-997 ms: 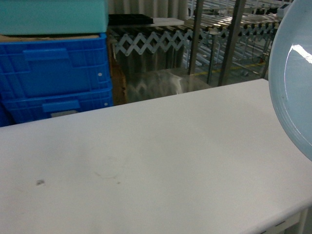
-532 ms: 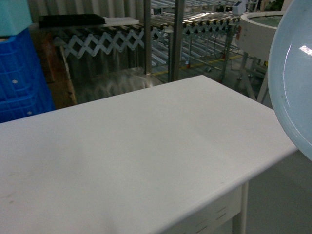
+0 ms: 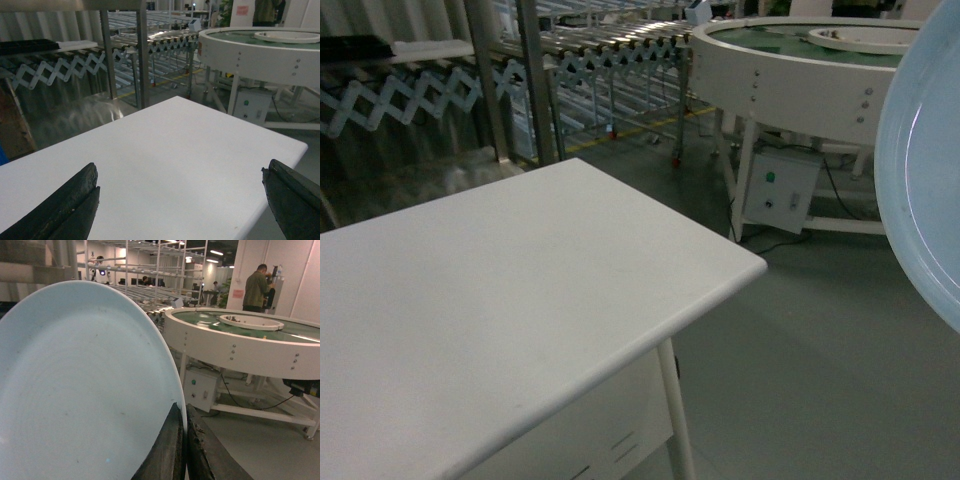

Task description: Place blue tray on left shelf second layer neatly

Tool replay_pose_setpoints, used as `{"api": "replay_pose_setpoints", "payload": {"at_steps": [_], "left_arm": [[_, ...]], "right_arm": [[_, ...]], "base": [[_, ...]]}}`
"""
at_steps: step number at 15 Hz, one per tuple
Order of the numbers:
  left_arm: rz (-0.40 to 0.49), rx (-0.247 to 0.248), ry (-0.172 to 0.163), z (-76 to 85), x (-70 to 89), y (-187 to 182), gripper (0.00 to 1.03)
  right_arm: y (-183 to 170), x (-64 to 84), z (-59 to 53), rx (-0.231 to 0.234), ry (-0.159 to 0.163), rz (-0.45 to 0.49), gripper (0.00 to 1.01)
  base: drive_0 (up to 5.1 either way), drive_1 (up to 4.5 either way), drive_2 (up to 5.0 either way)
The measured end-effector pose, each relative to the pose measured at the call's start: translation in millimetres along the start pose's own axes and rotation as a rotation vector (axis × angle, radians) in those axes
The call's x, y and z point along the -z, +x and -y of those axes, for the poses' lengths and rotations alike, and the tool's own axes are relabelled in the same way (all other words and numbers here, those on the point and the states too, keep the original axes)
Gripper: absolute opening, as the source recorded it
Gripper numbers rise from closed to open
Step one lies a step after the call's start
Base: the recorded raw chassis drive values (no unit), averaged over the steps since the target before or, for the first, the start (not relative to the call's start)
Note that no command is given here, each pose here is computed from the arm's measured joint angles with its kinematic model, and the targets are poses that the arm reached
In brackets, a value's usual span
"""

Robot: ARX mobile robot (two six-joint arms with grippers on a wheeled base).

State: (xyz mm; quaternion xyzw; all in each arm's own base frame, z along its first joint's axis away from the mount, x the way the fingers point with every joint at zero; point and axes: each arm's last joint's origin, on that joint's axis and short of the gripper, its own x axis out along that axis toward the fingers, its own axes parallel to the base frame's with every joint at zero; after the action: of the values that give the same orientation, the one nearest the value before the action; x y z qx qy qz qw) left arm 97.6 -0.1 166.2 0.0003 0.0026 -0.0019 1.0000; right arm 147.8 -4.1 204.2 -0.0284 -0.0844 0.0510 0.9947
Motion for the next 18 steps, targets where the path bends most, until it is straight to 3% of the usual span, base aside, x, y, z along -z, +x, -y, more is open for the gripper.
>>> {"api": "replay_pose_setpoints", "payload": {"at_steps": [8,18], "left_arm": [[-0.001,-0.003,0.000,0.0,0.1,0.0,0.98],[0.003,-0.005,0.000,-0.1,-0.3,0.0,0.98]], "right_arm": [[-0.4,-0.9,0.5,-0.002,-0.002,0.011,0.02],[-0.3,-0.7,0.5,-0.001,-0.002,0.009,0.02]], "base": [[3.4,-2.72,-5.0],[2.6,-1.29,-6.0]]}}
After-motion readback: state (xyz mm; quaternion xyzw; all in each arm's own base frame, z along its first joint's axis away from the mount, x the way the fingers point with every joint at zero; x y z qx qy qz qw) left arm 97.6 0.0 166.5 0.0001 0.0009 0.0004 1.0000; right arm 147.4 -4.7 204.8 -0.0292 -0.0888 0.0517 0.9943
